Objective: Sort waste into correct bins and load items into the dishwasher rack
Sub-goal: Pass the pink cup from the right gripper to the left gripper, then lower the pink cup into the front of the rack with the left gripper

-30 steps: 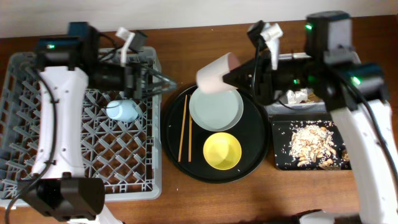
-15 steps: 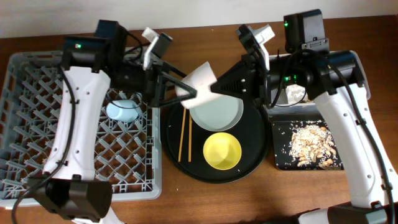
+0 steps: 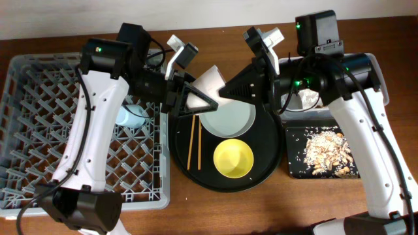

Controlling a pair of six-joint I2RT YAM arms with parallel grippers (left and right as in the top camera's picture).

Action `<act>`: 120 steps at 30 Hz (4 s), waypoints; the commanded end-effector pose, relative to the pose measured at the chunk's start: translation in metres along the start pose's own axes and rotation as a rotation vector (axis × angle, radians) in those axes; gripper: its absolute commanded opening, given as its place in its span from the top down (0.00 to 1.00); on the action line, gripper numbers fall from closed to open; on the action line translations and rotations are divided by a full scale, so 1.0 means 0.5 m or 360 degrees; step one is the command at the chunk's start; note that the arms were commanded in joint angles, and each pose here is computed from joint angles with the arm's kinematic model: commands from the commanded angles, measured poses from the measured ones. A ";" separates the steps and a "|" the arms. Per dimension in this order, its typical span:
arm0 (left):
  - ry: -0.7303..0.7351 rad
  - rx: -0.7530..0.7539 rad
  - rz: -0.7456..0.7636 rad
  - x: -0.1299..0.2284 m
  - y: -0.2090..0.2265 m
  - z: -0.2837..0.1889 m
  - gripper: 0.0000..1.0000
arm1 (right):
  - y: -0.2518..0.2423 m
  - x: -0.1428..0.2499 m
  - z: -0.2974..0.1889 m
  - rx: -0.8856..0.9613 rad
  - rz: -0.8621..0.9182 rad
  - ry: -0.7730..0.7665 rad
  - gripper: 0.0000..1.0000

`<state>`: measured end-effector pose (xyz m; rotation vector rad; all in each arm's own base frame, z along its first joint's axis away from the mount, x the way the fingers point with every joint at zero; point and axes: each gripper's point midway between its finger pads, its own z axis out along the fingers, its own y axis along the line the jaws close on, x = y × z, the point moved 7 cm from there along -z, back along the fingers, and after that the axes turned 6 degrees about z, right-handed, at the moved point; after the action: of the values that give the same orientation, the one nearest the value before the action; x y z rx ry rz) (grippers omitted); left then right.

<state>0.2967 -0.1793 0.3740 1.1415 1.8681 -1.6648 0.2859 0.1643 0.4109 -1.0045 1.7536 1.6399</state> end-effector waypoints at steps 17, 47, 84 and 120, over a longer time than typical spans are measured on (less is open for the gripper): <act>0.0071 -0.0072 0.0035 0.010 -0.024 -0.005 0.23 | -0.018 -0.004 -0.013 0.0087 -0.0048 -0.0013 0.96; 0.0270 -0.2019 -0.1396 0.154 0.063 -0.310 0.47 | -0.093 0.059 -0.050 0.0774 0.0246 0.0229 0.01; 0.1100 -0.1850 -0.1853 0.399 0.105 -0.189 0.46 | -0.133 0.092 -0.086 0.1215 0.0310 0.0412 0.01; 0.0789 -0.1794 -0.1695 0.315 0.091 -0.188 0.01 | -0.133 0.092 -0.086 0.1214 0.0310 0.0413 0.01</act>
<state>0.2441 -0.0326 0.2091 -0.0059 3.5071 -0.0841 0.3151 0.1170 0.3430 -0.7020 2.4190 0.8190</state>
